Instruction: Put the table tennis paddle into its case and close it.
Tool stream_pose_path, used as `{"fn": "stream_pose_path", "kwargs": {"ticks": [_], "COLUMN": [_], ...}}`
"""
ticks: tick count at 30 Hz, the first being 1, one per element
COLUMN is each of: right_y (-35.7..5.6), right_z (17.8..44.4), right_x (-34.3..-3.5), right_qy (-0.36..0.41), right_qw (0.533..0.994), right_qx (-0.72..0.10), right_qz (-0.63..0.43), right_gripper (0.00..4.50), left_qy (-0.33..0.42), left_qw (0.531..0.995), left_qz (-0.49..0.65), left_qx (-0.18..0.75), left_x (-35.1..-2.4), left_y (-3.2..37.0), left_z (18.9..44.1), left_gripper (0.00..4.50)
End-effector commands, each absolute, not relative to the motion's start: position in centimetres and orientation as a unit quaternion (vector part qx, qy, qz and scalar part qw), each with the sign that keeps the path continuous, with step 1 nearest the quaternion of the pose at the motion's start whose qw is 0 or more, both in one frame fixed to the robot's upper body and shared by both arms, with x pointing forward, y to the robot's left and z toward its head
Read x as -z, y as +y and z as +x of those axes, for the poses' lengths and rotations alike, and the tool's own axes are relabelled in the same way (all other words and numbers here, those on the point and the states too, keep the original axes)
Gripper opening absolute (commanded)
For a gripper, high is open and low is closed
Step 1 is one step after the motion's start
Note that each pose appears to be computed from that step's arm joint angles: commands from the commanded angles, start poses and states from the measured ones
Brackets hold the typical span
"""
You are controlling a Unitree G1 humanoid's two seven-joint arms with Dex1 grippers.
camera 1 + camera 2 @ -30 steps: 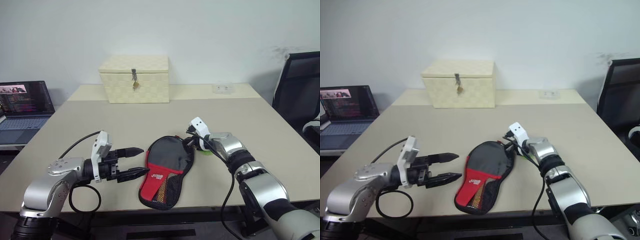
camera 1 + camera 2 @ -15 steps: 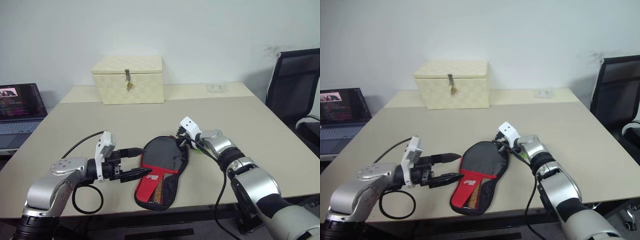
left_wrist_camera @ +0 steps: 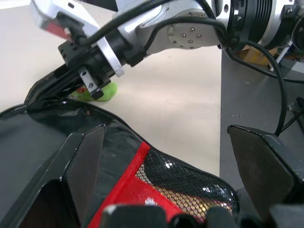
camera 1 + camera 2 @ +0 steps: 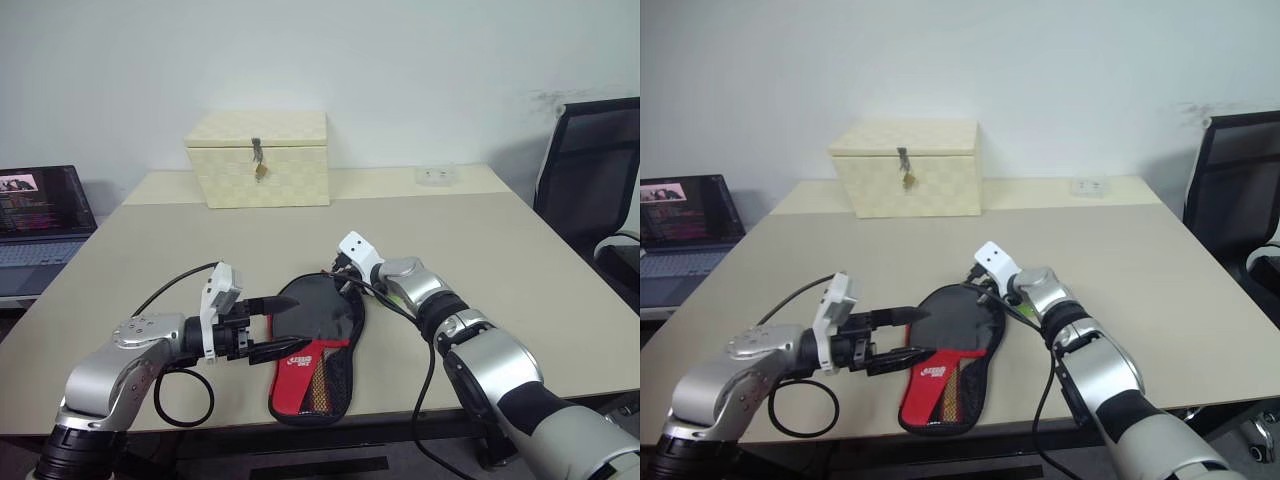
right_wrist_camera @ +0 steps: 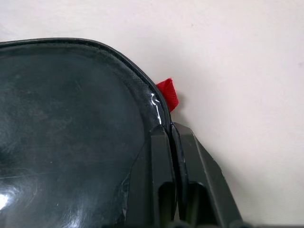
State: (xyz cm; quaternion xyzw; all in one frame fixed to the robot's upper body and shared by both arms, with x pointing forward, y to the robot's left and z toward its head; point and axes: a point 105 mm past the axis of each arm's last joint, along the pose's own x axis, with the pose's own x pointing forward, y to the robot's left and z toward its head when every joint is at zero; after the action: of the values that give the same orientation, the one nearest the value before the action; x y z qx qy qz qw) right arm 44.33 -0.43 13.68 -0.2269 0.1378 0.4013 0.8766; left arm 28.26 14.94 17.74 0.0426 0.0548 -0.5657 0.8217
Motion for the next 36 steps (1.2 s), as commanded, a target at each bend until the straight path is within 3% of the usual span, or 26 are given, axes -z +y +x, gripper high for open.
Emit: {"fn": "stream_pose_path", "kwargs": {"ticks": [1, 6, 10, 14, 22, 28, 32, 36], "right_y": [0.3, 1.3, -0.4, -4.2, -10.4, -11.9, -11.5, -11.3], "right_z": [44.7, 44.6, 44.6, 43.8, 41.7, 39.7, 36.9, 36.8], "right_x": [-16.1, -20.4, -23.6, -23.3, -19.4, -17.3, -16.1, -15.4], "right_qy": [0.102, 0.038, -0.005, -0.006, 0.056, 0.091, 0.107, 0.107], "right_qw": [0.884, 0.893, 0.908, 0.918, 0.937, 0.928, 0.893, 0.884], "right_qx": [-0.400, -0.425, -0.414, -0.390, -0.327, -0.330, -0.399, -0.400], "right_qz": [-0.221, -0.142, -0.070, -0.075, -0.110, -0.146, -0.179, -0.218], "right_gripper": [1.36, 3.09, 4.48, 4.48, 4.48, 4.48, 4.48, 4.48], "left_qy": [0.036, 0.034, 0.047, 0.068, 0.072, 0.067, 0.078, 0.093], "left_qw": [0.821, 0.819, 0.817, 0.819, 0.816, 0.803, 0.795, 0.789], "left_qz": [0.054, 0.065, 0.074, 0.107, 0.166, 0.177, 0.176, 0.167], "left_qx": [0.567, 0.569, 0.570, 0.560, 0.549, 0.565, 0.576, 0.584], "left_x": [-18.4, -18.0, -16.7, -14.8, -11.9, -11.5, -10.8, -9.8], "left_y": [14.7, 14.4, 14.6, 15.2, 14.7, 12.9, 12.6, 12.5], "left_z": [28.6, 29.5, 30.3, 31.9, 35.5, 37.1, 37.3, 37.0], "left_gripper": [4.50, 4.50, 4.50, 4.50, 4.50, 4.50, 4.50, 4.50]}}
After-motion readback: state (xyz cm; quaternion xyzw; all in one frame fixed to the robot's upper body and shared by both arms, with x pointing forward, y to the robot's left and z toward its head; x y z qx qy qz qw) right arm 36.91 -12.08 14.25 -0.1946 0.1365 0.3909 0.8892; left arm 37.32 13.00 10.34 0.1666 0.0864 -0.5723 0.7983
